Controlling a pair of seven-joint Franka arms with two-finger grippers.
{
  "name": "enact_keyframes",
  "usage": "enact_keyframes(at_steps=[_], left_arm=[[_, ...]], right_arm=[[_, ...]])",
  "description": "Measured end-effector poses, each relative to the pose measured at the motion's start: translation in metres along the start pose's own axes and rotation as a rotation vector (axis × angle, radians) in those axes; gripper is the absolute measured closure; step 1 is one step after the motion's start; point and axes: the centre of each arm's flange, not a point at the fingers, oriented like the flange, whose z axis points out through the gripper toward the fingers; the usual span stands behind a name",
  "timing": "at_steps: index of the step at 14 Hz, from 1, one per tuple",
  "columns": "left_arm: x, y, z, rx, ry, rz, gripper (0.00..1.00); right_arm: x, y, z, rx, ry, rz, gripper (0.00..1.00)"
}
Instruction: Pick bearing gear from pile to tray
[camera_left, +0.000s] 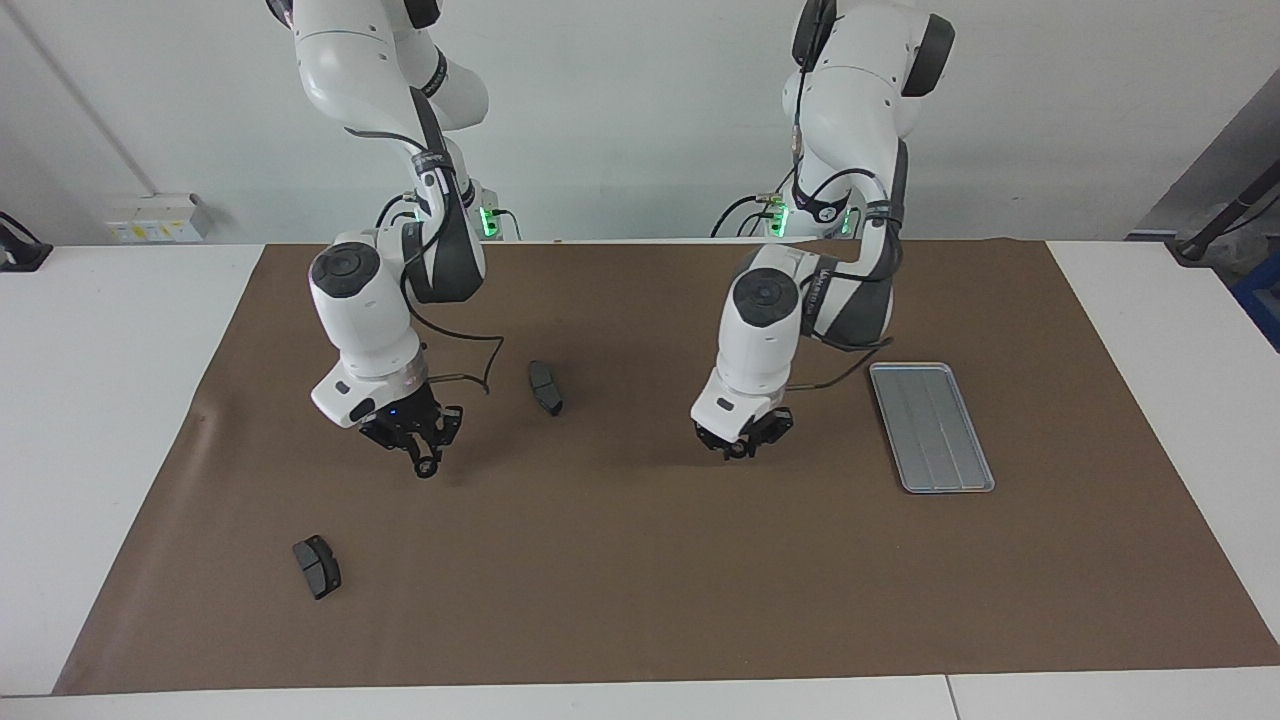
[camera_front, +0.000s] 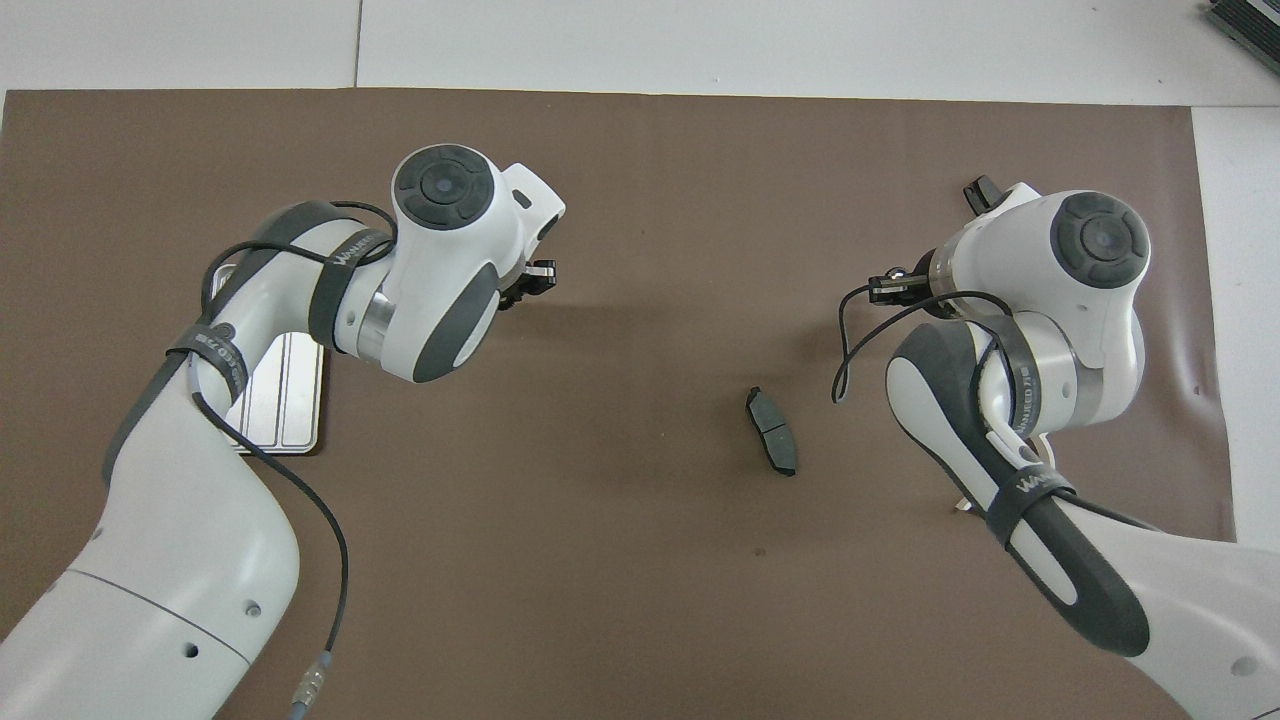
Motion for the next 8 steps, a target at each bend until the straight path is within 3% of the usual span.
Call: enact_keyframes(at_steps=[4, 8], left_arm=[[0.031, -0.117, 0.01, 0.007, -0.021, 0.104, 0.65], [0.037, -0.211, 0.023, 0.005, -0.049, 0.207, 0.65]], right_arm=[[-0.018, -0.088, -0.008, 0.025, 0.001, 0.099, 0.72], [-0.053, -0.187, -0.015, 0.063, 0.014, 0.17, 0.72]])
